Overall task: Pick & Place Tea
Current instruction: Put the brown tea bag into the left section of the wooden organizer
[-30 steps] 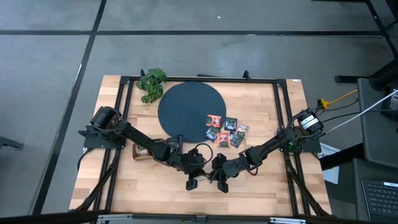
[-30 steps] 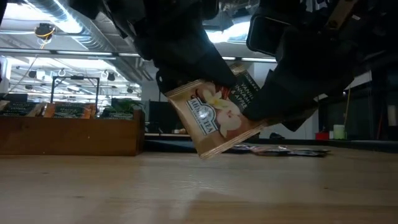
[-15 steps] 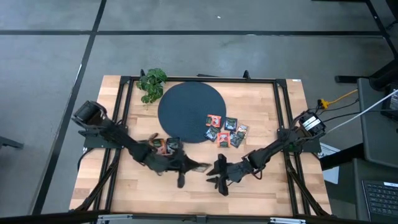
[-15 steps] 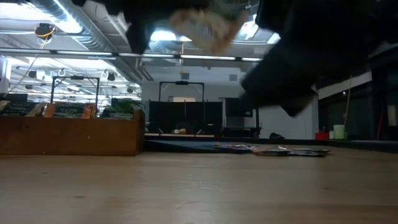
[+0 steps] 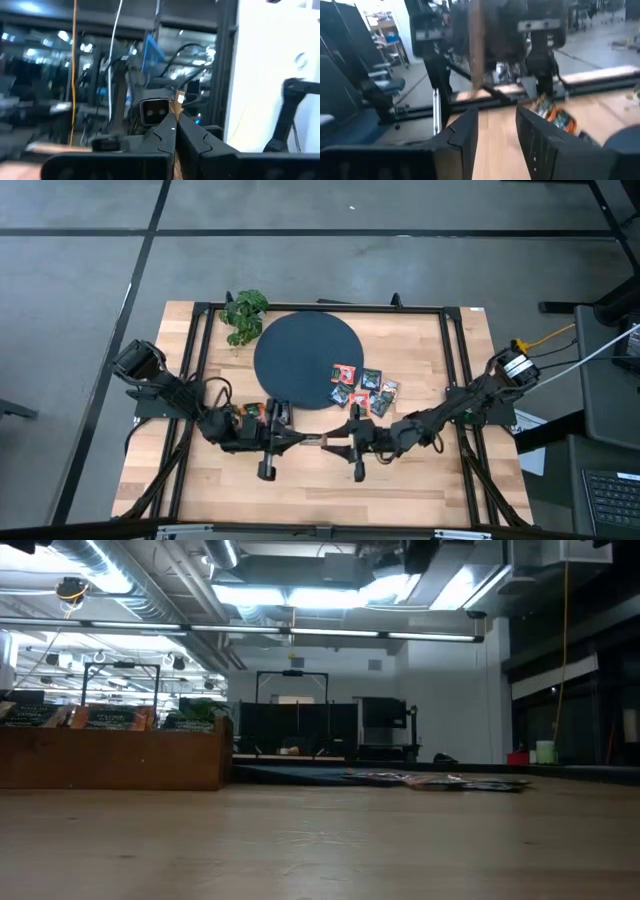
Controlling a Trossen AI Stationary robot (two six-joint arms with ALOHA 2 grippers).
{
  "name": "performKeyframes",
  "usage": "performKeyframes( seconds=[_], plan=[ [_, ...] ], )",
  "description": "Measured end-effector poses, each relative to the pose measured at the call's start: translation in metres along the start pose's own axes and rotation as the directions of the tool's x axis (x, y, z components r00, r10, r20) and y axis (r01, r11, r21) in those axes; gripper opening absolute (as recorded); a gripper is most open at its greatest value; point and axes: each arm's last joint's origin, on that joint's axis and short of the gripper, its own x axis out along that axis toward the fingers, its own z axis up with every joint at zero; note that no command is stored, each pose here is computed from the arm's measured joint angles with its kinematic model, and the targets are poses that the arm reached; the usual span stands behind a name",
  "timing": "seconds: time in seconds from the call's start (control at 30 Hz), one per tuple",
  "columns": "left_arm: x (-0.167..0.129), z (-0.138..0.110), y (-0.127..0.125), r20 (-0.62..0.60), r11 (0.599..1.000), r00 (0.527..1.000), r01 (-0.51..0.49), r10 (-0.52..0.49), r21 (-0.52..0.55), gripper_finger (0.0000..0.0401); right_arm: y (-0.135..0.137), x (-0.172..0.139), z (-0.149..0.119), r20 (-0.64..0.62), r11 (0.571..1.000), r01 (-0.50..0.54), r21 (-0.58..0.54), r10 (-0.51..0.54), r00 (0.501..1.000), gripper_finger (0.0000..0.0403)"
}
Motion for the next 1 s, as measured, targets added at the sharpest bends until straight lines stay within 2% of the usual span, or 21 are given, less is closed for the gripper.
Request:
performKeyframes(
  seconds=[0.07,0.27,0.57,0.67,0.83,0.9,1.0],
  plan=[
    [0.0,0.004,0.0,0.035,1.0,0.999,0.015,-0.015,0.015,0.0002,0.0,0.0,0.007,0.032,0.999,-0.031,-0.017,0.032,0.999,0.0134],
    [0.003,0.003,0.005,0.043,0.999,0.999,0.029,-0.031,0.038,0.0002,-0.001,0.001,0.016,0.108,0.992,-0.126,-0.03,0.128,0.986,0.0134],
    [0.015,0.001,0.021,0.055,0.996,0.994,0.093,-0.093,-0.001,0.0003,-0.005,0.002,0.021,0.145,0.991,-0.111,-0.072,0.12,0.982,0.0129],
    [0.016,0.0,0.024,0.052,0.996,0.994,0.091,-0.091,0.004,0.0002,-0.006,0.003,0.021,0.144,0.99,-0.103,-0.092,0.116,0.983,0.0103],
    [0.017,-0.004,0.026,0.021,0.996,0.995,0.094,-0.094,0.004,0.0006,-0.006,0.003,0.02,0.136,0.986,-0.095,-0.138,0.114,0.984,0.0022],
    [0.018,-0.005,0.026,0.012,0.996,0.996,0.091,-0.091,0.008,0.0007,-0.006,0.003,0.019,0.13,0.986,-0.083,-0.147,0.102,0.986,0.0016],
    [0.018,-0.006,0.026,-0.004,0.996,0.996,0.089,-0.089,0.013,0.0007,-0.008,0.004,0.015,0.099,0.991,-0.031,-0.127,0.044,0.994,0.0026]
  ],
)
